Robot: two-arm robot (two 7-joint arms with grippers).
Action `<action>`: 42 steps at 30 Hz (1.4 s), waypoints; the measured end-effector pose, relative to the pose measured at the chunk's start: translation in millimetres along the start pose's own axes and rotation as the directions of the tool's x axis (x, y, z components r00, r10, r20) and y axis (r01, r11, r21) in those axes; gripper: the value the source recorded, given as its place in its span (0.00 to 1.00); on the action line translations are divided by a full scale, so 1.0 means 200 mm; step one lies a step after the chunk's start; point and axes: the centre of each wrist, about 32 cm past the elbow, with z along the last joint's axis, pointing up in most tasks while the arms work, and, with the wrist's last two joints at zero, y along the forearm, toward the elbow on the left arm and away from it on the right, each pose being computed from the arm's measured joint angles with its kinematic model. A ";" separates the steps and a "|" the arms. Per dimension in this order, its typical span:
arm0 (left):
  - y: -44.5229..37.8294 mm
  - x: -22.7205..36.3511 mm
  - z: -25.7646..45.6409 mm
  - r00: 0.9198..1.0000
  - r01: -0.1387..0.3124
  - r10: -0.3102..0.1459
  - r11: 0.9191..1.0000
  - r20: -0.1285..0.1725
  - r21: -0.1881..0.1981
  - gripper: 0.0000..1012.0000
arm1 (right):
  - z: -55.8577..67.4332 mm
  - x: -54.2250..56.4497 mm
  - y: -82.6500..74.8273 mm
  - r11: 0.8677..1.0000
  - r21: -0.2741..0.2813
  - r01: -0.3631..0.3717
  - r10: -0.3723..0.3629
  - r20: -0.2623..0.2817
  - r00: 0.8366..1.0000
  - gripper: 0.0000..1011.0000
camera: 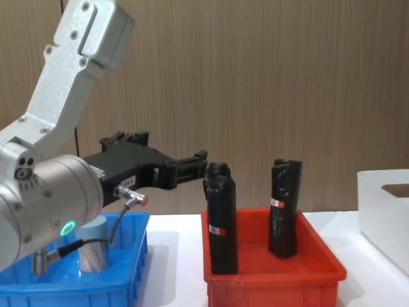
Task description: Pick the cotton swabs from the blue box and place them into the white box.
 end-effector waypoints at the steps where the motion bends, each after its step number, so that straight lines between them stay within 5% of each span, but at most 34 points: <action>1: 0.000 0.000 0.000 1.000 0.000 0.000 1.000 0.000 0.000 0.99 | 0.00 0.00 0.00 1.000 0.001 0.001 -0.001 -0.001 1.000 0.84; 8: 0.000 0.000 0.000 1.000 0.000 0.000 1.000 0.000 0.000 0.99 | -0.01 0.02 -0.01 1.000 0.002 0.007 -0.007 0.000 1.000 0.99; 42: 0.000 0.000 0.000 1.000 0.000 0.000 1.000 0.000 0.000 0.99 | 0.00 0.02 -0.03 1.000 0.014 0.010 -0.010 0.005 1.000 0.99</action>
